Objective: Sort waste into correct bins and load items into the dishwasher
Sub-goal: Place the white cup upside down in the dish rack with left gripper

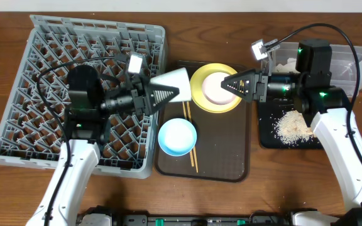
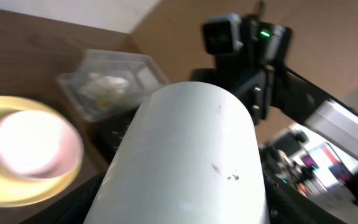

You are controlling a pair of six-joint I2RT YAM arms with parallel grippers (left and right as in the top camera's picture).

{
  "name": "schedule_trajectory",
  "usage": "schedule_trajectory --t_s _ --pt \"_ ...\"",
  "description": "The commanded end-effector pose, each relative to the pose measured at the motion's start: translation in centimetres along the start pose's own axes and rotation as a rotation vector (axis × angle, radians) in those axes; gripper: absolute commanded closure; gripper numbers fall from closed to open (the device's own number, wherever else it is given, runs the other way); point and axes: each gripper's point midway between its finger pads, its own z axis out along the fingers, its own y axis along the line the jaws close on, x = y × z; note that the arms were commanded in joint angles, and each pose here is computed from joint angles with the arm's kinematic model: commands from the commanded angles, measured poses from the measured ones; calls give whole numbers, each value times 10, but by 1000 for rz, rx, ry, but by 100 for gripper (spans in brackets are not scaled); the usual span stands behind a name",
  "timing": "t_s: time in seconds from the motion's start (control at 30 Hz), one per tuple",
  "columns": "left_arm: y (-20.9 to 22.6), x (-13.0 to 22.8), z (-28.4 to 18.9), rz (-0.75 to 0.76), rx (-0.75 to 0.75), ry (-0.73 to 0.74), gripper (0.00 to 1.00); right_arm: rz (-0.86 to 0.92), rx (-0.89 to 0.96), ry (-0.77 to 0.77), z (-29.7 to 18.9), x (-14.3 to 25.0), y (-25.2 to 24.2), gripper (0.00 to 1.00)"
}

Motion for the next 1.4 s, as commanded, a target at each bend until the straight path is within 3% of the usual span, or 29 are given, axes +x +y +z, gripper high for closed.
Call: schedule_trajectory --t_s 0.0,0.33,0.6,0.93,1.17,1.37 --pt "27 -16 -11 78 -153 -81 78 17 120 -28 -3 -4 -22 52" --pt "107 -26 -64 -6 -595 -199 87 37 310 -4 -10 10 -56 55" --pt "131 -24 -131 -162 -893 -223 94 78 465 44 -21 28 -80 57" --pt "133 38 -221 -373 -1356 -74 94 110 862 164 -78 57 -120 59" --pt "129 90 -236 -533 -1464 103 94 124 922 197 -92 63 -120 58" --pt "143 99 -236 -579 -1473 154 94 127 922 199 -92 64 -120 58"
